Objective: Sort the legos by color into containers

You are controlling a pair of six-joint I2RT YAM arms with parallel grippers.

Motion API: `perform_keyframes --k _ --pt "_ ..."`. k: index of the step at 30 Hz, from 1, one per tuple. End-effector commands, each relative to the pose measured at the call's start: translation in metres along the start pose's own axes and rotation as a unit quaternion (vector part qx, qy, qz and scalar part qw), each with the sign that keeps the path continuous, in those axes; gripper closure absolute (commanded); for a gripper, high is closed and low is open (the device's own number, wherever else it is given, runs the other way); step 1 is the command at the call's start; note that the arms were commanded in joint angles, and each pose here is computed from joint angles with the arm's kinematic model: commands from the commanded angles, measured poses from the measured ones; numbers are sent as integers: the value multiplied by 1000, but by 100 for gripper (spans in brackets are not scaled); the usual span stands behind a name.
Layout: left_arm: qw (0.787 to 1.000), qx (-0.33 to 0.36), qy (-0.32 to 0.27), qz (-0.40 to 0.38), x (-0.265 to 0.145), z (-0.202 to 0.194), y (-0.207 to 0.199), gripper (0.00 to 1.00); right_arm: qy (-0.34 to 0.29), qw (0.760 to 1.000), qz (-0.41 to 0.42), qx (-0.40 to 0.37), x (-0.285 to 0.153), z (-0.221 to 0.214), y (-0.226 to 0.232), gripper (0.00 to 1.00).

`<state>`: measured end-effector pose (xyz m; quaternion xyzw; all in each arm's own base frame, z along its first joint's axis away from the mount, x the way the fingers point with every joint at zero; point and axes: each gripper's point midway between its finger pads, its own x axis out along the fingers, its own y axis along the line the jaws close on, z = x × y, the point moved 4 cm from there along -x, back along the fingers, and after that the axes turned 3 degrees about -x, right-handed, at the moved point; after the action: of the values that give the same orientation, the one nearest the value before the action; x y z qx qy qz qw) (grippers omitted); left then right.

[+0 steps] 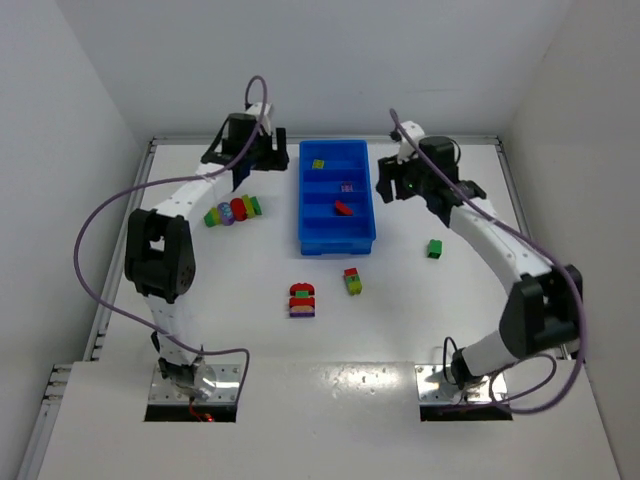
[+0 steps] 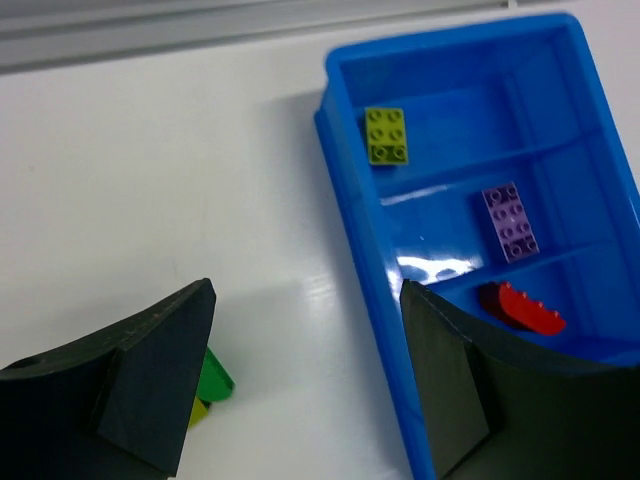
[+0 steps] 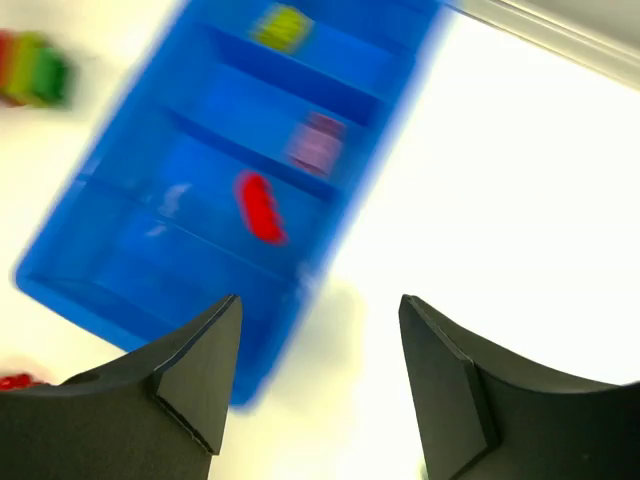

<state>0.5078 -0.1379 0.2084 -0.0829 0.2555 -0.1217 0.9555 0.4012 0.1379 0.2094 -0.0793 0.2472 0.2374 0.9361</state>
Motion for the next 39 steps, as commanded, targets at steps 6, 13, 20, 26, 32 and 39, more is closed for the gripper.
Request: perform_keyframes --k 6,13,20,26,32,39 --pt "998 -18 -47 45 -33 4 -46 19 219 942 -216 132 -65 -135 -35 40" --pt "999 -11 -39 28 -39 -8 -67 19 228 927 -241 177 -61 -149 -54 45" --pt "999 -10 -43 27 -39 -7 -71 19 241 898 -268 254 -39 -155 -81 46" --pt "999 -5 -39 29 -36 -10 -70 19 265 878 -265 299 -20 -165 -96 46" --pt "999 -4 -35 34 -30 -11 -61 19 286 867 -260 315 -11 -175 -102 48" --pt "999 -1 -34 34 -24 -9 -58 19 301 864 -258 311 -7 -182 -102 49"
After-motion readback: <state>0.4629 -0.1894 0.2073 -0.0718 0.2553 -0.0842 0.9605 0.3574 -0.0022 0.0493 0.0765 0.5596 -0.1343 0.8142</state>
